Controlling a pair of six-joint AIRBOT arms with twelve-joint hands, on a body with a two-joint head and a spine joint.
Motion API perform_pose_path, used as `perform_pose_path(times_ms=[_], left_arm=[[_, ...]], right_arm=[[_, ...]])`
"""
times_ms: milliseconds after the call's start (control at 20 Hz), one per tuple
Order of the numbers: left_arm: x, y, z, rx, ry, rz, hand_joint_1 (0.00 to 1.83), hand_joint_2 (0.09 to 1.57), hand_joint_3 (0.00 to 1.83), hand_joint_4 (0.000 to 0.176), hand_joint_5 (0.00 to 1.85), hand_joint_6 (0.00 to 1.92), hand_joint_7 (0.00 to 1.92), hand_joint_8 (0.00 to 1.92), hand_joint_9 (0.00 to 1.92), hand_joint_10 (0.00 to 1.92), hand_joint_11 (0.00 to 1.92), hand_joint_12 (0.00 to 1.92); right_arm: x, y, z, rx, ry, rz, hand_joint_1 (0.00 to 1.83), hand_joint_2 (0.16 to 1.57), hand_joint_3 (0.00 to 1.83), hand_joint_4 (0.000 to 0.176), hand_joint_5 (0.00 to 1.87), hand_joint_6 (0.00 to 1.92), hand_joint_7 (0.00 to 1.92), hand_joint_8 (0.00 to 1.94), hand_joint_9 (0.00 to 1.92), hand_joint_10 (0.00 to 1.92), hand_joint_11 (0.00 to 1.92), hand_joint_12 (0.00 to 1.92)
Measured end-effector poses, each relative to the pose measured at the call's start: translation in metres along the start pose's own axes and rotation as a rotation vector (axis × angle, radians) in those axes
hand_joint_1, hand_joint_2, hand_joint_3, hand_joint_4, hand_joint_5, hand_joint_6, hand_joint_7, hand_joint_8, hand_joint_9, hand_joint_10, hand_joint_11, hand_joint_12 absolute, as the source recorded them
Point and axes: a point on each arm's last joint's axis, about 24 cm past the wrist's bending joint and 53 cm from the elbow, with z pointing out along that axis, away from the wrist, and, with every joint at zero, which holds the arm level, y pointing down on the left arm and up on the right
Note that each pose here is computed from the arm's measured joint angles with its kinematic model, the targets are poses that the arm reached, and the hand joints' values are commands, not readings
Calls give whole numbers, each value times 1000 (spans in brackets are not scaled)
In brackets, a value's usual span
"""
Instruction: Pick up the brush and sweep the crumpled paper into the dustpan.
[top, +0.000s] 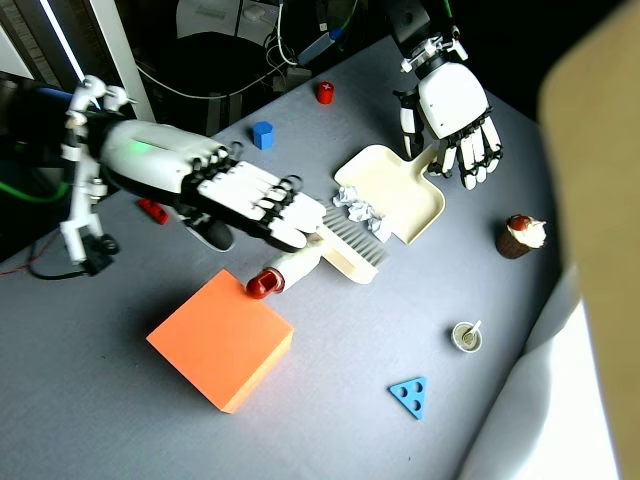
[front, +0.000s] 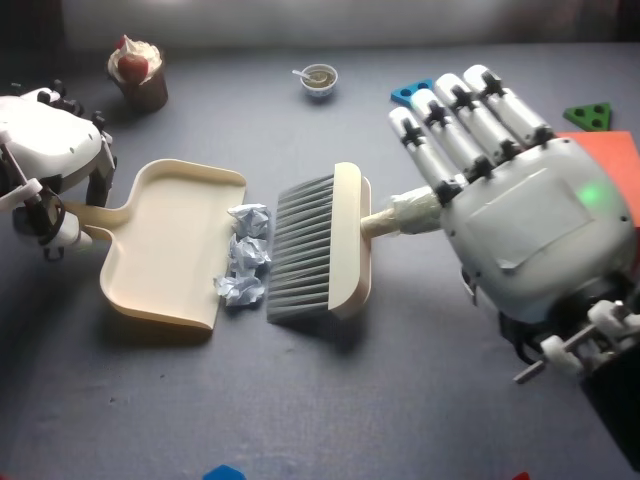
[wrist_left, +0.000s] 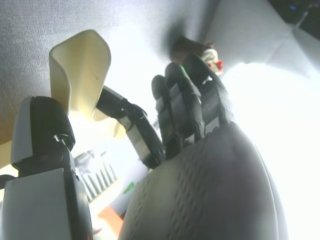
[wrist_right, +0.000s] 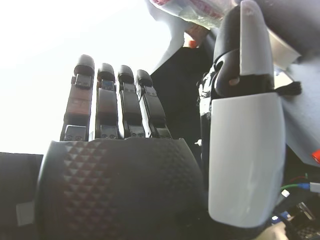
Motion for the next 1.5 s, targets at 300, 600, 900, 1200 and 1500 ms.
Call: perform_pose_path(times_ms=[300, 600, 900, 1200, 1500], left_arm=[[-1, 0, 0, -2, -3, -5, 1074, 1121, 1, 14, 976, 985, 405, 1, 359, 4, 14, 762], [1, -1, 3, -2, -3, -3, 1095, 1109, 0, 0, 1003, 942, 372, 6, 316, 4, 0, 768], [-2, 0, 5, -4, -10, -3, 1049, 1128, 0, 65, 962, 1009, 366, 5, 310, 4, 0, 712], [-8, -5, 8, 6, -22, -5, 1092, 1109, 0, 0, 1002, 943, 361, 0, 315, 1, 0, 699], [-9, -7, 10, 10, -27, -7, 1081, 1115, 0, 7, 989, 966, 364, 1, 316, 5, 0, 737]], right_arm=[[19, 12, 15, -1, -6, 5, 1108, 934, 0, 0, 110, 11, 94, 7, 96, 2, 163, 4], [34, 10, 32, 12, -26, -28, 1126, 932, 0, 0, 107, 10, 112, 9, 114, 7, 174, 8], [44, 4, 46, 33, -37, -54, 1088, 945, 4, 0, 109, 2, 113, 2, 120, 2, 175, 8], [53, 7, 56, 36, -46, -55, 1114, 949, 6, 0, 108, 0, 90, 0, 91, 0, 156, 0], [60, 3, 63, 47, -50, -66, 1140, 932, 0, 0, 149, 10, 127, 8, 126, 8, 183, 12]])
